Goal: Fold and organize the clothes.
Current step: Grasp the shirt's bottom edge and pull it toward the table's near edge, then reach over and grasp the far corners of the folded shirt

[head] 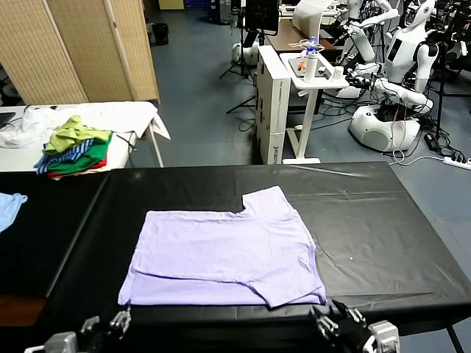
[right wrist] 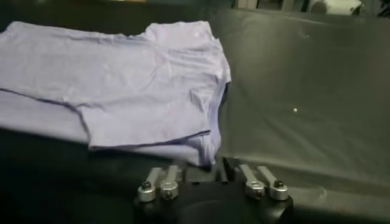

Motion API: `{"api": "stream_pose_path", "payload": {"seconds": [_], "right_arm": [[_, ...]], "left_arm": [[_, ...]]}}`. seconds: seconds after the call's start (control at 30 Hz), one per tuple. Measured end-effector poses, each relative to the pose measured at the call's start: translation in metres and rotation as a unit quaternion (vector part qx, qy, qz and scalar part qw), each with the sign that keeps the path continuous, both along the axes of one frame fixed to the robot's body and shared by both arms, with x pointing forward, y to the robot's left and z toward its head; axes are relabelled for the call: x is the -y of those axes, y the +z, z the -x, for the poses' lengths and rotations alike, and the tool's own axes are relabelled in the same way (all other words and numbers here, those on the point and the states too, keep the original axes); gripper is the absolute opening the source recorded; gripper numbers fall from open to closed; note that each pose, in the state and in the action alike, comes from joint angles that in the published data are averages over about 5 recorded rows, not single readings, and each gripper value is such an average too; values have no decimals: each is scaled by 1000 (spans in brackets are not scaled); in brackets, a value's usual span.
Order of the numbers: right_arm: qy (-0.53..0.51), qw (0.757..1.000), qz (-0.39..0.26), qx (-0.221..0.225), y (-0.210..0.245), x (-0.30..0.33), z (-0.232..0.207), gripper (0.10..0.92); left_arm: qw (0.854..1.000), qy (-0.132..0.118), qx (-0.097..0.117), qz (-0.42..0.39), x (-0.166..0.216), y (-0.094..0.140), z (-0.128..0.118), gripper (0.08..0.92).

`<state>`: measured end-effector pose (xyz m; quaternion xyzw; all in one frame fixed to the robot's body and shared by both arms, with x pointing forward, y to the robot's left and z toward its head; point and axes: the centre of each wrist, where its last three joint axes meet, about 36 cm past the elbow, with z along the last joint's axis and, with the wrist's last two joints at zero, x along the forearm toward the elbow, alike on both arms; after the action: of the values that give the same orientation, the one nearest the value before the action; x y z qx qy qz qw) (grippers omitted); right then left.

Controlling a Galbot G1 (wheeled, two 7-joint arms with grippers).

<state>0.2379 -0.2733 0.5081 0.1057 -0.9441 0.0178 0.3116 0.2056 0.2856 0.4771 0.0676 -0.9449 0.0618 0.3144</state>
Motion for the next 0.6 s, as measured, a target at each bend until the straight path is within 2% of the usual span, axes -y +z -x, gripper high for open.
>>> {"api": "stream_pose_path", "payload": {"seconds": [0.13, 0.23, 0.4, 0.6], "right_arm": [[5, 1000, -10, 29, 8, 5, -33, 907], [5, 999, -12, 44, 8, 10, -66, 907], [-7, 998, -14, 54, 1, 19, -127, 907], [-13, 998, -13, 59, -5, 16, -197, 907]], "left_arm": [[998, -11, 45, 42, 0, 14, -15, 905], [995, -18, 65, 70, -2, 18, -33, 907], [991, -30, 65, 111, -13, 20, -78, 907], [987, -52, 71, 135, -29, 19, -143, 907]]}}
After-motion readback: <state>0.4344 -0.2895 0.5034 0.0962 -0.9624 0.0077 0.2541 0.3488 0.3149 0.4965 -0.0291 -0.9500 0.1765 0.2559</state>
